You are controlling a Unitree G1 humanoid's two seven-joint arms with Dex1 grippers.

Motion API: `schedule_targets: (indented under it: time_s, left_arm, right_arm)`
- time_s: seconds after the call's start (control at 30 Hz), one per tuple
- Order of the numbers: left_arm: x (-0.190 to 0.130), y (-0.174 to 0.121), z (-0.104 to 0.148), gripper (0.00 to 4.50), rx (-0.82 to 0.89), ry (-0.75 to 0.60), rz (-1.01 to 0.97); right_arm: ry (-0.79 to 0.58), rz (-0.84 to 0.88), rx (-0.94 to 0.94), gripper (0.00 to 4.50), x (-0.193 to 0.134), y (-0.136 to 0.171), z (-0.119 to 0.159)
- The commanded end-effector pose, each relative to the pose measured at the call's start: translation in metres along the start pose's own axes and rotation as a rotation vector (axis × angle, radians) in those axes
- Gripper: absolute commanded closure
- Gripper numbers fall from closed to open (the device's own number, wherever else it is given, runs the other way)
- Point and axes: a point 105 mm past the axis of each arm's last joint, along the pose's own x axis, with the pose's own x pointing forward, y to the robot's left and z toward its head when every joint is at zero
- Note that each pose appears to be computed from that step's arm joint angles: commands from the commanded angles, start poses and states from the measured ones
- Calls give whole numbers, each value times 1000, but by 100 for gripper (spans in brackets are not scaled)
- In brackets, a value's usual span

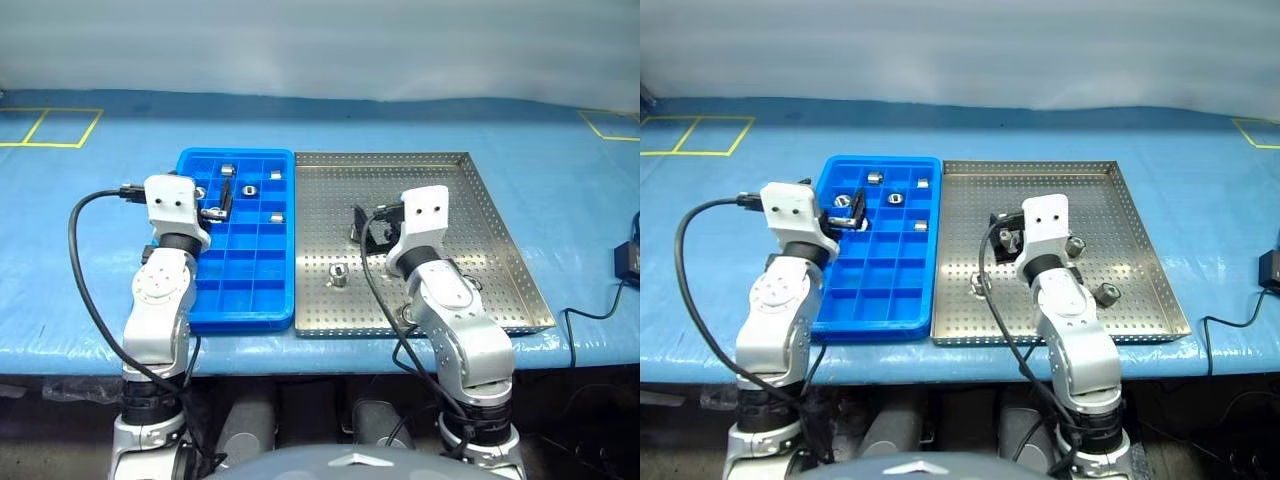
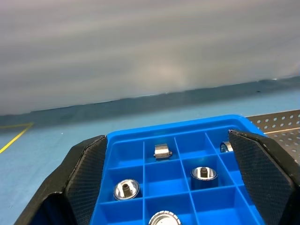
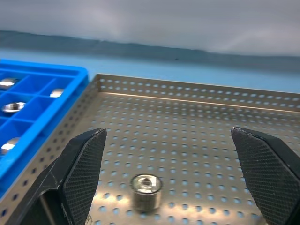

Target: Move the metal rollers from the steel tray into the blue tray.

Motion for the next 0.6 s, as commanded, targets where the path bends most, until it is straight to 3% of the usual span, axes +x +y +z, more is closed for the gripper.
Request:
schedule_targets:
  time_s: [0.03,0.27,0.6]
  left_arm:
    - [5,4,13,2,-21,-60,19]
    - [15,-10,15,2,-21,-69,-53]
    - [19,-46,9,2,14,-41,-231]
  right_arm:
    - [-82,-162,-1,0,-5,-29,16]
    - [-78,-313,49,0,-12,-49,11]
    - [-34,-206,75,0,-14,-7,-5]
